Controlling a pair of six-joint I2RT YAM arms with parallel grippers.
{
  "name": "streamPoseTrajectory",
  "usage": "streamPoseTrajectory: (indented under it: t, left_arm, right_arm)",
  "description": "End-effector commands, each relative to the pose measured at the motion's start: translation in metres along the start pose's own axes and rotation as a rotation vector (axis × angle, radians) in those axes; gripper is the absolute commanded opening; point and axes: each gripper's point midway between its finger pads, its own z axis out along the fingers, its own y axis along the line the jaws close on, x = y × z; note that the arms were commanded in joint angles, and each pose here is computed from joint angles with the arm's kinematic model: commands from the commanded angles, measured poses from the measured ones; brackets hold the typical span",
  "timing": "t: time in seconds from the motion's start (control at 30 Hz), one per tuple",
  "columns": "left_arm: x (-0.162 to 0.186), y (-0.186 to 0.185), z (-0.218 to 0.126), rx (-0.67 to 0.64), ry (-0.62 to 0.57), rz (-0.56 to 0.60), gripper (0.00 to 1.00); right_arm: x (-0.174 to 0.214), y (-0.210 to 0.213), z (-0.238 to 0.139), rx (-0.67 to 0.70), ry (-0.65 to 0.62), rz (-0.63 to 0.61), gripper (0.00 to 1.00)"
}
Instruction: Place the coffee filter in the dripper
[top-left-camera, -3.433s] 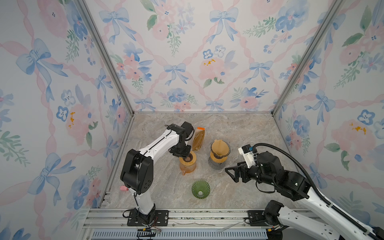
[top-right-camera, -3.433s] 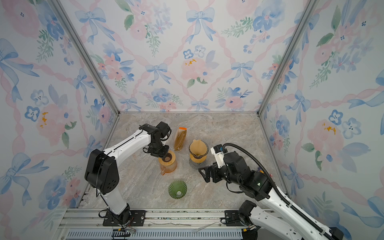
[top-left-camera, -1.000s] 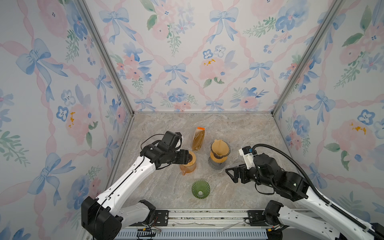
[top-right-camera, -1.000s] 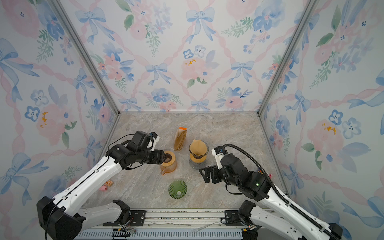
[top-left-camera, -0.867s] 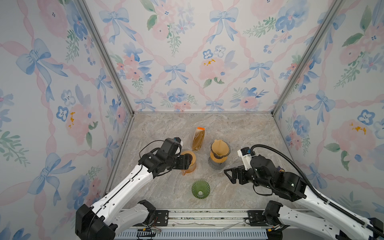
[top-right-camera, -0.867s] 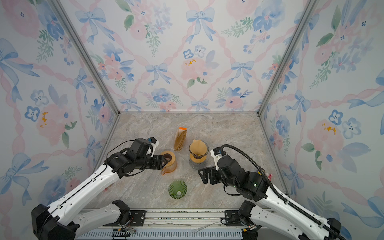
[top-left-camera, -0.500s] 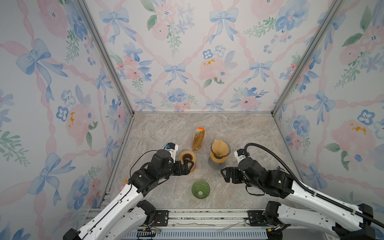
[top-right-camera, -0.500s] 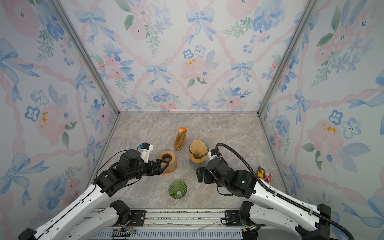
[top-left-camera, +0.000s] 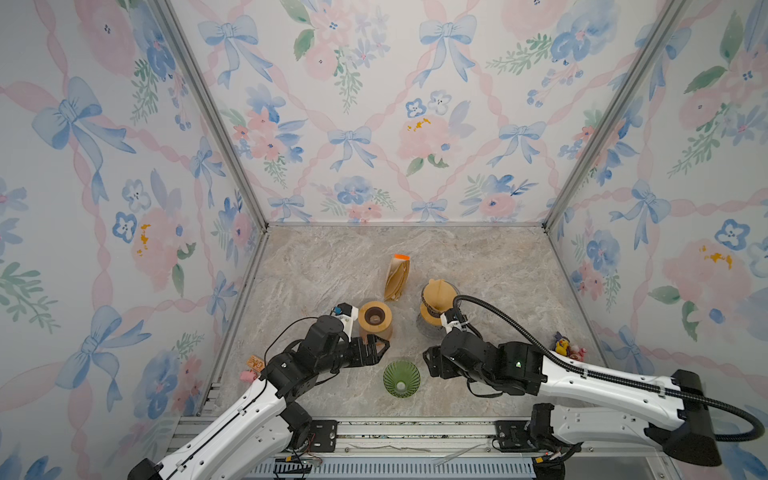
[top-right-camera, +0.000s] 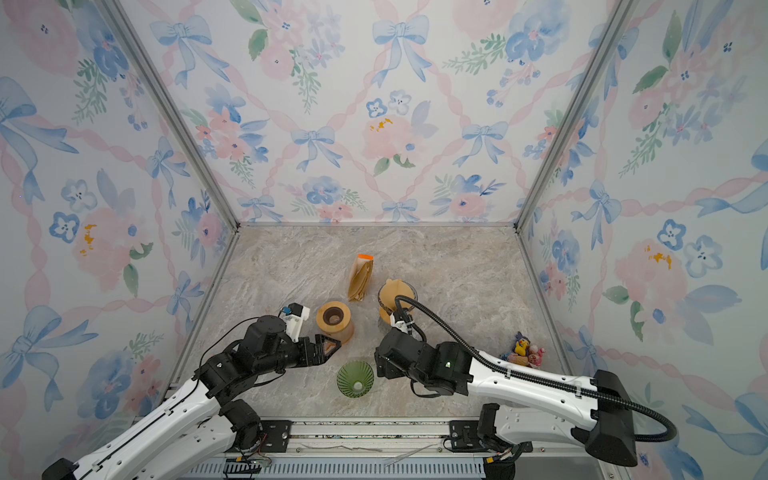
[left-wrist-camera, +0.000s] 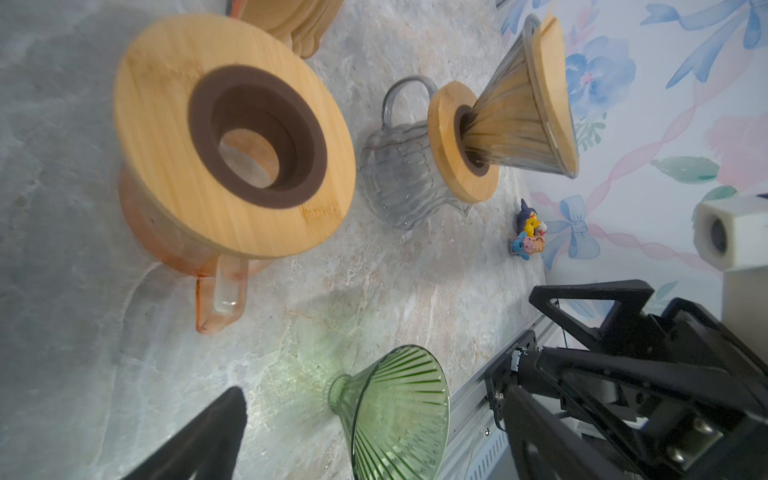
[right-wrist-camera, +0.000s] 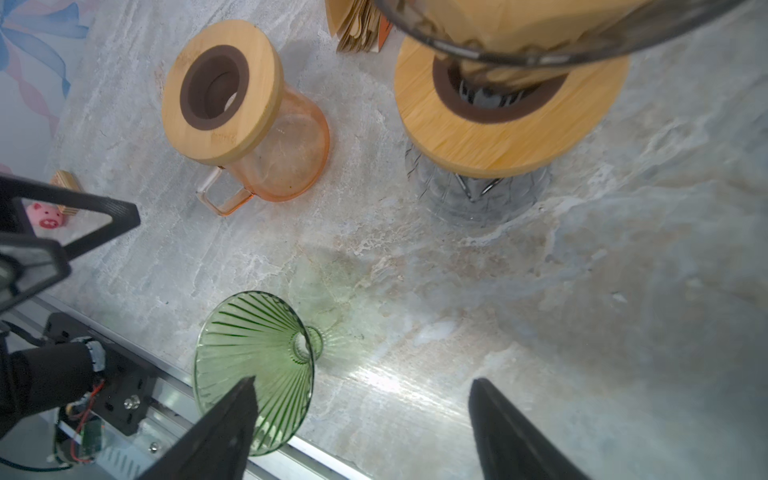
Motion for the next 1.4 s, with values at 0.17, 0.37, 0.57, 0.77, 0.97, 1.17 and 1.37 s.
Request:
streamPoseTrajectory:
  t: [0.17,0.37,0.57,0.77,0.97,1.17,1.37]
  left_arm:
    - [0.041,-0.009,0.011,0.056,0.17,0.031,0.98]
    - [0.055,-0.003,0.02,-0.018,0.234,0.065,0.95]
    - [0.055,0.002,0.023,-0.045,0.231,0.081,0.98]
    - [0.042,-0.006,0.016,-0.024,0.163,0.121,0.98]
    - [0.041,-0.016,0.01,0.027,0.159,0.185,0.98]
    - [0.046,-0.013,0.011,0.027,0.176,0.191,0.98]
    - [0.039,-0.017,0.006,0.037,0.136,0.213,0.98]
  right_arm:
    - [0.017,0.028,0.018,-0.099,0.083,0.076,0.59]
    - [0.036,0.031,0.032,-0.115,0.152,0.099,0.5]
    - [0.05,0.029,0.043,-0.099,0.203,0.107,0.44]
    - [0.06,0.03,0.055,-0.088,0.245,0.112,0.4]
    - [0.064,0.031,0.062,-0.074,0.261,0.111,0.36]
    - [0.065,0.031,0.066,-0.064,0.266,0.113,0.32]
    - [0.067,0.03,0.07,-0.057,0.269,0.112,0.28]
